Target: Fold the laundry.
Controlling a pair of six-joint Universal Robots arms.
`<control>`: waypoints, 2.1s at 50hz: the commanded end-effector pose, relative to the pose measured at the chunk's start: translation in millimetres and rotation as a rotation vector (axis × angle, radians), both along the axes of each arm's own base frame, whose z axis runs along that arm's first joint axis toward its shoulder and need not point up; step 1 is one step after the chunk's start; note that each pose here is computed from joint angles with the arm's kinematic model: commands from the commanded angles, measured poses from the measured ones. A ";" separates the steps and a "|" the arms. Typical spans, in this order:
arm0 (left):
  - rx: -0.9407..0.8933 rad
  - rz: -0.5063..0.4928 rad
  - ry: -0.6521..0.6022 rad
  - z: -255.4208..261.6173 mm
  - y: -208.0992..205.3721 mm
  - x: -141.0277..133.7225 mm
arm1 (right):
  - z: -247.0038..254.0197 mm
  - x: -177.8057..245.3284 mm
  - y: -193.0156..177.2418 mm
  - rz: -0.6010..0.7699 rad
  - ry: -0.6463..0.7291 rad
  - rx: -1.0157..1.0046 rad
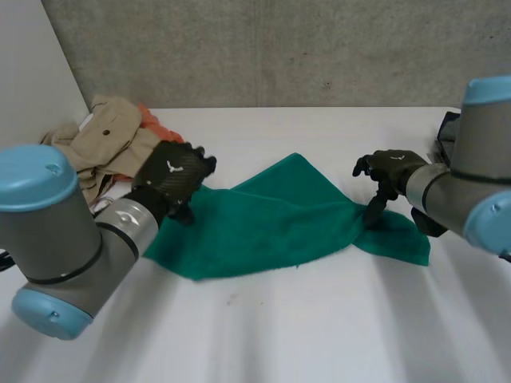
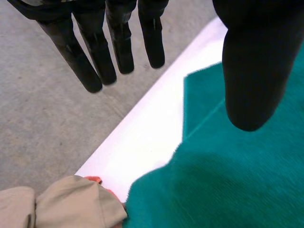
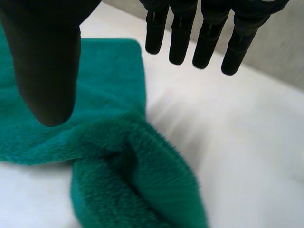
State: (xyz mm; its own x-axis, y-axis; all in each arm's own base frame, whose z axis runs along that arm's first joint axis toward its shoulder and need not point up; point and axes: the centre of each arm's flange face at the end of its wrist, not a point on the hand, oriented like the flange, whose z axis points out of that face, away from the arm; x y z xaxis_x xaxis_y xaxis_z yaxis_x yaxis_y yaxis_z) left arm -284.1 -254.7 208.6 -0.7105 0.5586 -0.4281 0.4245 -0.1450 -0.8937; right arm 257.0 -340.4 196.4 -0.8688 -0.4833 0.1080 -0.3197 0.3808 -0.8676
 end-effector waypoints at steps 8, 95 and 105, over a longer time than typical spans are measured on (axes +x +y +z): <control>0.061 0.022 0.117 12.2 -9.7 8.4 | -43.5 13.2 -17.6 0.044 0.101 0.109; 0.254 0.176 0.225 25.5 -76.3 42.8 | 18.6 1.4 44.4 0.160 0.021 -0.244; 0.242 0.047 -0.045 -17.8 -110.6 58.0 | -8.8 -11.9 49.1 0.179 0.168 0.025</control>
State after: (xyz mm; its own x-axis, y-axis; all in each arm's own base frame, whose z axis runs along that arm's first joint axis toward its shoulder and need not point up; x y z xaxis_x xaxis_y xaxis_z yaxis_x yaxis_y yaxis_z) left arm -227.1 -353.2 219.6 -0.8221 0.5218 -0.2278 0.3310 0.1126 -0.9369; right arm 249.8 -293.0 208.0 -0.7795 -0.5910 0.2077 -0.4301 0.2638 -0.8634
